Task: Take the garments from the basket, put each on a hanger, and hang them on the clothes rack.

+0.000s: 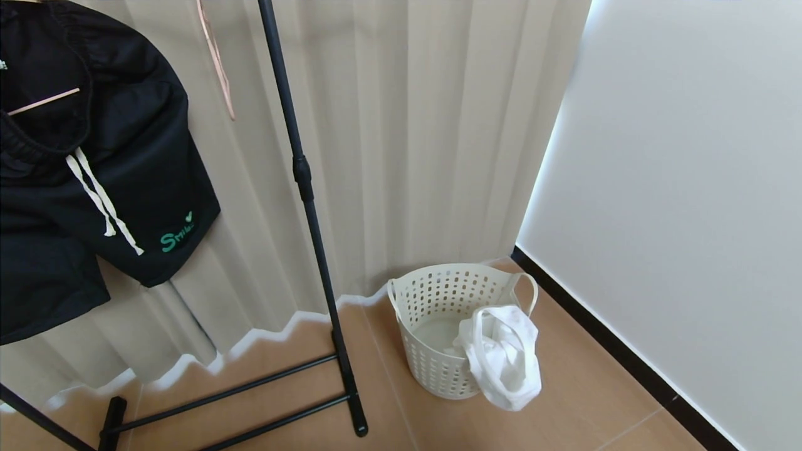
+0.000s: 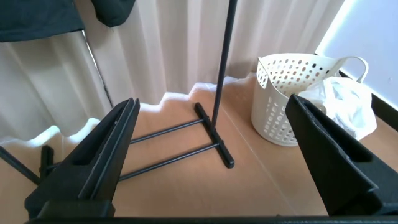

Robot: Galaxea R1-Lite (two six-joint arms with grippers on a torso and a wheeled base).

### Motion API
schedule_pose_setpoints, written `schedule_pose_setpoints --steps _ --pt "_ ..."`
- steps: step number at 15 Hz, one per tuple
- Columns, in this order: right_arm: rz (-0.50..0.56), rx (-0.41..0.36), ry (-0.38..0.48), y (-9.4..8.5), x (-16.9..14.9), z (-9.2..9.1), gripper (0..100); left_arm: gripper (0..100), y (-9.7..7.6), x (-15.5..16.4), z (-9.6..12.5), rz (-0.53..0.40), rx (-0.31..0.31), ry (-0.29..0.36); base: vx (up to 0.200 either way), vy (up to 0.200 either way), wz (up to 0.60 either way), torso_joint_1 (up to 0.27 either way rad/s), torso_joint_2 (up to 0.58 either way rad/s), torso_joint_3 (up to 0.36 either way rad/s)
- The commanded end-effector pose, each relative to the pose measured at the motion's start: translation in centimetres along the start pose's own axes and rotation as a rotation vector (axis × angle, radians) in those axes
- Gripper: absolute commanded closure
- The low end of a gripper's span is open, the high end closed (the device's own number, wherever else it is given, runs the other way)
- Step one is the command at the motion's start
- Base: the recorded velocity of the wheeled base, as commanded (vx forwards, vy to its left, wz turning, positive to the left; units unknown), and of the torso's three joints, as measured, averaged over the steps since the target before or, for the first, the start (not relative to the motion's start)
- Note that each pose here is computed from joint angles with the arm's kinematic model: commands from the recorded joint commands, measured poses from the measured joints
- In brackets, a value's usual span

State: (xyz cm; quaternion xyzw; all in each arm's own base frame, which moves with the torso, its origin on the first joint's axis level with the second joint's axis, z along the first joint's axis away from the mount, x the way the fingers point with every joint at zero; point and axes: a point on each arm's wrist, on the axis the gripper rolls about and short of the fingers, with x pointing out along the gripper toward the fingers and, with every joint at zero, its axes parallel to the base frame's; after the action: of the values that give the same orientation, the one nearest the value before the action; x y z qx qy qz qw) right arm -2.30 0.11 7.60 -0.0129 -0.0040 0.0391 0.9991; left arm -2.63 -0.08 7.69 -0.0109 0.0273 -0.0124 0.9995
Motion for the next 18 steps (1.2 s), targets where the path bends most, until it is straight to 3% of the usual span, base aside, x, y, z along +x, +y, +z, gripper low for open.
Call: schedule_pose_setpoints --steps 1,4,11,18 --pt "0.0 0.0 0.001 0.0 0.01 0.01 0 0 0.0 0.01 0.01 0.001 -0.001 0.001 0.0 0.0 0.0 0.0 0.0 0.0" --pt "0.001 0.0 0.001 0.0 0.01 0.01 0 0 0.0 0.01 0.01 0.001 -0.001 0.001 0.2 0.0 0.0 0.001 0.0 0.002" --pt "0.001 0.0 0.001 0.0 0.01 0.01 0 0 0.0 0.01 0.01 0.001 -0.001 0.001 0.0 0.0 0.0 0.0 0.0 -0.012" --pt "0.001 0.0 0.001 0.0 0.01 0.01 0 0 0.0 0.01 0.01 0.001 -0.001 0.001 0.0 0.0 0.0 0.004 0.0 -0.181"
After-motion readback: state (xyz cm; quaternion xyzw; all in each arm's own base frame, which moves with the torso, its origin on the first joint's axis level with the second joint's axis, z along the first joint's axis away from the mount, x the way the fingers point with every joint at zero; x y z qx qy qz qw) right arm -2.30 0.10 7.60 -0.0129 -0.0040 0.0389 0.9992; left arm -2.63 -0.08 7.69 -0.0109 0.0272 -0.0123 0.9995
